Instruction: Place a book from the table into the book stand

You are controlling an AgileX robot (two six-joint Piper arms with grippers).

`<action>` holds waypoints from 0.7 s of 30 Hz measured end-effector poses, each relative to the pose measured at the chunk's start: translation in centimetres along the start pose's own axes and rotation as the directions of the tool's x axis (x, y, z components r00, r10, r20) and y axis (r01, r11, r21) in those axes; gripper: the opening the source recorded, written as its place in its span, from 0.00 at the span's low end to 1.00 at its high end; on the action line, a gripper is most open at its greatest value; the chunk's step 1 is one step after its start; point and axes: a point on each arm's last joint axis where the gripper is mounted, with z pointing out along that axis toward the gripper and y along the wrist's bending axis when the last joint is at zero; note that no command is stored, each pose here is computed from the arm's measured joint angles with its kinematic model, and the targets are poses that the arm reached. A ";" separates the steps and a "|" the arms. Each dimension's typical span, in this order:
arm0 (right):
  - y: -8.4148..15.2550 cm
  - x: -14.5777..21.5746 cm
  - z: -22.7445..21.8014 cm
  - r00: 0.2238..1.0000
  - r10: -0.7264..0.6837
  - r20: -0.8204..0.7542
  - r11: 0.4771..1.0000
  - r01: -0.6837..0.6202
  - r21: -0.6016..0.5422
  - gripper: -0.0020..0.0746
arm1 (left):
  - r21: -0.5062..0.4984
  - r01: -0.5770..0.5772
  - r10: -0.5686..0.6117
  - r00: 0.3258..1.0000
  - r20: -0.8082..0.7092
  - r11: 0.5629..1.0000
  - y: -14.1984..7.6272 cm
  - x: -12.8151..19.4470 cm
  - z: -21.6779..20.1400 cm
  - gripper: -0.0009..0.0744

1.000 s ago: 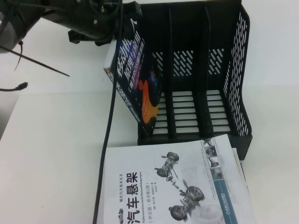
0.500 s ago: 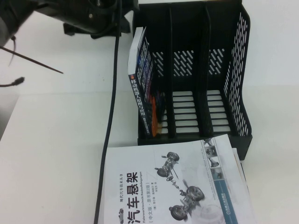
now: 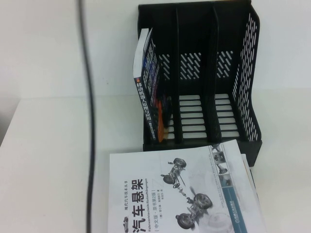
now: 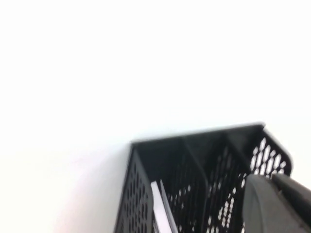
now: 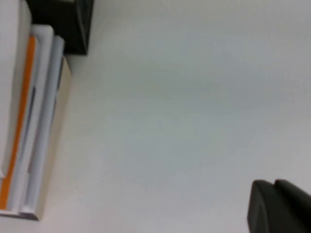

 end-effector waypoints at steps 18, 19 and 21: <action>2.3 6.1 3.7 0.950 0.136 0.283 0.943 -0.037 -0.329 0.02 | -0.049 0.044 -0.033 0.978 0.205 0.998 3.5 17.8 -12.4 0.01; 2.3 6.2 3.7 0.950 0.138 0.280 0.942 -0.039 -0.333 0.02 | -0.053 0.050 -0.038 0.977 0.210 0.997 3.7 18.4 -12.6 0.01; 2.4 6.3 4.0 0.952 0.139 0.272 0.941 -0.041 -0.336 0.02 | -0.059 0.054 -0.041 0.978 0.206 0.997 4.0 19.2 -12.7 0.01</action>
